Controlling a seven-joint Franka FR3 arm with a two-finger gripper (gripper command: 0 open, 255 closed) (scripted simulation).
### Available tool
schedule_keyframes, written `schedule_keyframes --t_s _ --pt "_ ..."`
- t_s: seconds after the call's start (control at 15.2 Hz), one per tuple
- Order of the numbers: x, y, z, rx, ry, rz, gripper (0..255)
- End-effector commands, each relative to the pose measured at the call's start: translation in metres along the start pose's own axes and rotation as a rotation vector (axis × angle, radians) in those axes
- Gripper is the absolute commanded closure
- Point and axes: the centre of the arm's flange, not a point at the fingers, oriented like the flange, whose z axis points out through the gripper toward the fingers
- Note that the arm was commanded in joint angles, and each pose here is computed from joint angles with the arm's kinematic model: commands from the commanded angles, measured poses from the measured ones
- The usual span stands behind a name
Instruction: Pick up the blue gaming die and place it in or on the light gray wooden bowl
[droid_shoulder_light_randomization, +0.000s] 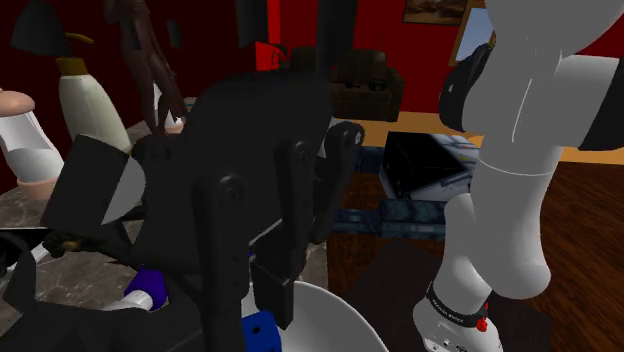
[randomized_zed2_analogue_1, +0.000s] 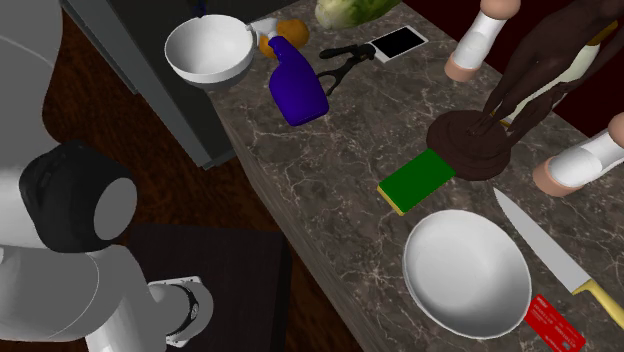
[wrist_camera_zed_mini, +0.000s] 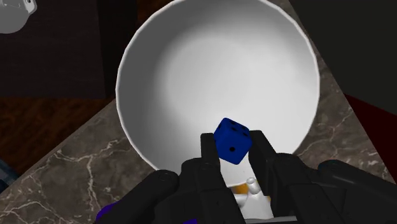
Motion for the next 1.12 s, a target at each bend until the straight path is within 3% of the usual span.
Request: schedule_keyframes --t_s 0.0,0.66,1.06 --pt "0.0 -0.001 0.01 0.001 -0.001 0.0 255" --pt "0.0 -0.001 0.062 0.001 -0.001 0.0 255" --pt "0.0 -0.001 0.062 0.001 -0.001 0.0 255"
